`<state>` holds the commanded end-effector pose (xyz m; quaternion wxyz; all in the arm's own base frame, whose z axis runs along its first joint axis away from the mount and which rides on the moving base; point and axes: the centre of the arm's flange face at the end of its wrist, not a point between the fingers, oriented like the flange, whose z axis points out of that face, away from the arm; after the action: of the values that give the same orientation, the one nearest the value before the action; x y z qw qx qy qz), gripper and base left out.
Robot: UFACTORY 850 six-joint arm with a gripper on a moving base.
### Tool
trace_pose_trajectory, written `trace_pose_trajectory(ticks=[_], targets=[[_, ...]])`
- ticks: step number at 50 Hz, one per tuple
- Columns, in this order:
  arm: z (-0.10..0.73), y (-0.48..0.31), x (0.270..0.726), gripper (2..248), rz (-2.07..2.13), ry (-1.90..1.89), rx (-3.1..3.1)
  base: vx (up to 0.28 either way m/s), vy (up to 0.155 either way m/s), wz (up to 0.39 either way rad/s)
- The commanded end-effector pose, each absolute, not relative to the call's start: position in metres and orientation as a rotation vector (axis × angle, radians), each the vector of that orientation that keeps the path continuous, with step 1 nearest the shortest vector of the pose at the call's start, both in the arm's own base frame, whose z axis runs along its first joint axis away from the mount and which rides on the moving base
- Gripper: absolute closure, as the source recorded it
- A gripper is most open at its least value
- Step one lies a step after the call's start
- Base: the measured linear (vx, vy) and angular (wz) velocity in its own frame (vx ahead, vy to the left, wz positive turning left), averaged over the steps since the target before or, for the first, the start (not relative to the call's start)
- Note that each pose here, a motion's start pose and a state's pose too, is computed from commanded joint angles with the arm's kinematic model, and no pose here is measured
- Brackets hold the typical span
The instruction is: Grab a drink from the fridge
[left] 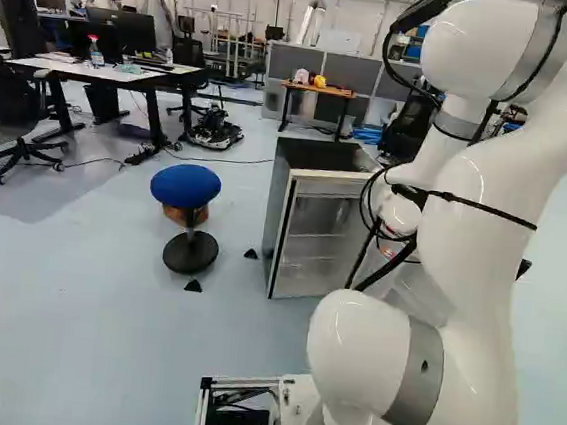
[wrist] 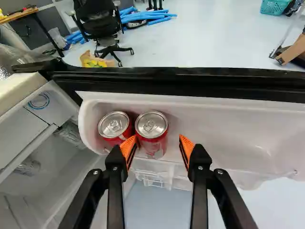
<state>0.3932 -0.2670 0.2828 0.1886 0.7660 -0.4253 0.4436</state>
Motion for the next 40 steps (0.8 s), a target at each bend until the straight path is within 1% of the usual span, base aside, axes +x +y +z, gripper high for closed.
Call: trace_pose_trajectory(ticks=[40], targets=[[0.2844,-0.2685,0.3964,107,1.277,-1.162,2.151,0.000,0.000,0.000]])
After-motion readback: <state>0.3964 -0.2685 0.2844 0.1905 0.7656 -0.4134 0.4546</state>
